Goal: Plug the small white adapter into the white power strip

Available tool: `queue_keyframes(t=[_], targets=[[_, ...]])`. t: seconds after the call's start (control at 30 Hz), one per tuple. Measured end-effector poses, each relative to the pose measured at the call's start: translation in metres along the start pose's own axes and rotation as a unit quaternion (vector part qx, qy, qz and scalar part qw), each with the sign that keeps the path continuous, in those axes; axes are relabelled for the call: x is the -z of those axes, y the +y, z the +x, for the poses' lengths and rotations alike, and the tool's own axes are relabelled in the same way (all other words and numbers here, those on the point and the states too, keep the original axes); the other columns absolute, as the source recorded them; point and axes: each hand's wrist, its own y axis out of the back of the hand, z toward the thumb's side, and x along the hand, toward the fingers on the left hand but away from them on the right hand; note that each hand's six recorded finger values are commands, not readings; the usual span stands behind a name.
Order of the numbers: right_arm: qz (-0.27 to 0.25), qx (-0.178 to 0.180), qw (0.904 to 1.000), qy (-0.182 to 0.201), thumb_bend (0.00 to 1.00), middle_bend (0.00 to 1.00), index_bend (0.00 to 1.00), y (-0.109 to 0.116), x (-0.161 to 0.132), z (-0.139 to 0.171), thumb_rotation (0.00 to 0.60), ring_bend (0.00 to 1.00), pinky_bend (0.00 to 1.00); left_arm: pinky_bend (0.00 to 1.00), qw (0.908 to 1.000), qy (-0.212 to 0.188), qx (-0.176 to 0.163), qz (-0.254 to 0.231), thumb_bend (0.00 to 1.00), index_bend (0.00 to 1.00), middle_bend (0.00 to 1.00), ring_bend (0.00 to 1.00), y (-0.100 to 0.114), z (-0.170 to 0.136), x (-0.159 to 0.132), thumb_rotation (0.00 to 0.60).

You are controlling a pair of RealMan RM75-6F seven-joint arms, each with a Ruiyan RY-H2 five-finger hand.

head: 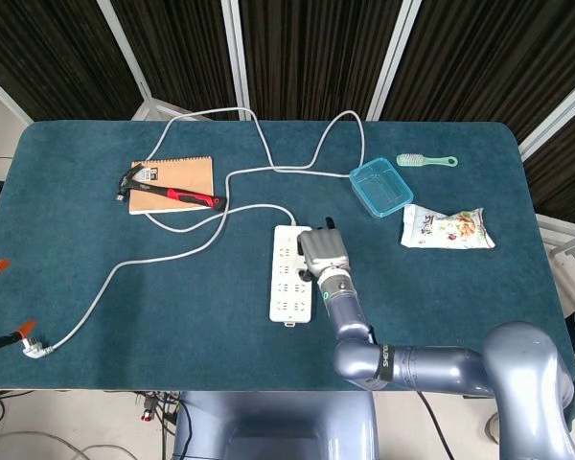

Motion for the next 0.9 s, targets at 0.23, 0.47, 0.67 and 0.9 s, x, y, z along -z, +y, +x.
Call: queue_keyframes(t=[0.23,0.47,0.67,0.9], targets=[[0.001,-0.001,1.0,-0.001,0.49,0.58,0.59,-0.0028,-0.0004,-0.0012,0.6,0.3,0.04,0.0,1.0,0.0,-0.001,-0.001,0.07,0.17,0.0,0.0,0.0005,0.0,0.0002,0.6],[0.0,0.0,1.0,-0.001,0.49,0.58,0.59,-0.0033,-0.0001,-0.0028,0.6,0.3,0.04,0.0,1.0,0.001,-0.001,0.0,0.07,0.17,0.0,0.0,0.0003,0.0005,0.0005,0.6],[0.003,-0.003,1.0,-0.002,0.49,0.58,0.6,-0.0058,0.0006,-0.0041,0.6,0.3,0.04,0.0,1.0,0.002,-0.002,0.0,0.07,0.17,0.0,0.0,0.0007,0.0005,0.0008,0.6],[0.006,-0.006,1.0,0.0,0.49,0.58,0.6,-0.0074,-0.0004,-0.0047,0.6,0.3,0.04,0.0,1.0,0.003,-0.003,0.0,0.07,0.17,0.0,0.0,0.0011,0.0005,0.0011,0.6]])
